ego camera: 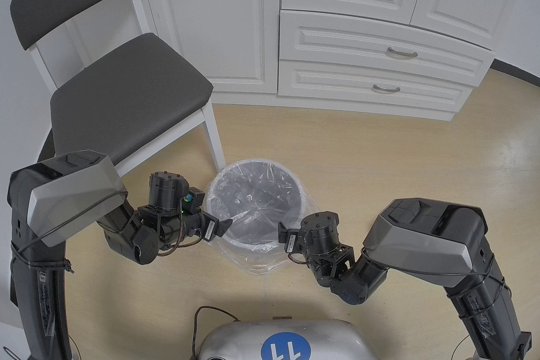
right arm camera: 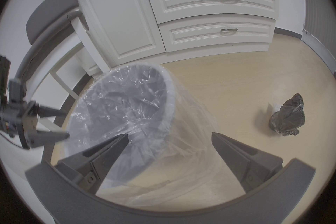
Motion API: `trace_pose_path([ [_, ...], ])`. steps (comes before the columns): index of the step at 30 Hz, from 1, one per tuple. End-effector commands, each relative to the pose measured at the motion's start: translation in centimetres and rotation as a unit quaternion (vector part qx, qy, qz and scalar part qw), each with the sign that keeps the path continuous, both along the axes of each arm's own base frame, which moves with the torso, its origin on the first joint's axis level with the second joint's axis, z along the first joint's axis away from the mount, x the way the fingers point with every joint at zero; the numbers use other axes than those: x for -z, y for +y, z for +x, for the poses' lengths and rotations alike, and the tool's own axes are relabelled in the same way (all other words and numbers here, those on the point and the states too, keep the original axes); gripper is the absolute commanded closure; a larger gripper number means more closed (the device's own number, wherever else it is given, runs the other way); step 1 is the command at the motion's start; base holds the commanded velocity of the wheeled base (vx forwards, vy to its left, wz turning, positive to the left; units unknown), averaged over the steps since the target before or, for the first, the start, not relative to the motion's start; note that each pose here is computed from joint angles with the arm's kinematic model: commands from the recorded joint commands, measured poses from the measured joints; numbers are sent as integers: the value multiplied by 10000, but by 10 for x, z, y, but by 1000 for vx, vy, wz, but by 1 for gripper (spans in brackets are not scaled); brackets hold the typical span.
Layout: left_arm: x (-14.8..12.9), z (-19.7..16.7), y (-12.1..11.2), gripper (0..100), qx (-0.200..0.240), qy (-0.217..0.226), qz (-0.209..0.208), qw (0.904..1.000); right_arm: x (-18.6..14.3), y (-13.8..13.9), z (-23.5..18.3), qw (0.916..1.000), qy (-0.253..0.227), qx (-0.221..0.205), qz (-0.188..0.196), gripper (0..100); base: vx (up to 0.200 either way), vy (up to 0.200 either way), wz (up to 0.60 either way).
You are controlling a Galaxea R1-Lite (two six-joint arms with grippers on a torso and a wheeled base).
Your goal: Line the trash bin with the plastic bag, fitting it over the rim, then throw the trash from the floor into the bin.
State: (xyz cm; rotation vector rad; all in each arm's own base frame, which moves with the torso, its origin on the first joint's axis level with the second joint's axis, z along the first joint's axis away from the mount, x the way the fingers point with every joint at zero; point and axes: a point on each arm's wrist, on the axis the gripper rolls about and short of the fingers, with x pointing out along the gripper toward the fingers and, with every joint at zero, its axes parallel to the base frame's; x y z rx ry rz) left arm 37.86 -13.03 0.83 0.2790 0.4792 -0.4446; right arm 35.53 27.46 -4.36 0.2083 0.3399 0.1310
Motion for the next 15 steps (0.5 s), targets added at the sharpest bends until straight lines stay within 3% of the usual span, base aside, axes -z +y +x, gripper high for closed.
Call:
trace_pose_path([
  [1, -5, 9, 6, 0, -201, -119, -165, 9996, 4, -3, -4, 9997, 122, -36, -200, 0, 0, 0, 0],
  [5, 5, 23, 3, 0, -413, -74, -394, 9983, 6, -3, -5, 9996, 145, -46, -227, 0, 0, 0, 0],
  [15, 19, 38, 5, 0, -643, -70, -377, 9972, 3, -2, -2, 9999, 57, -35, -147, 0, 0, 0, 0],
])
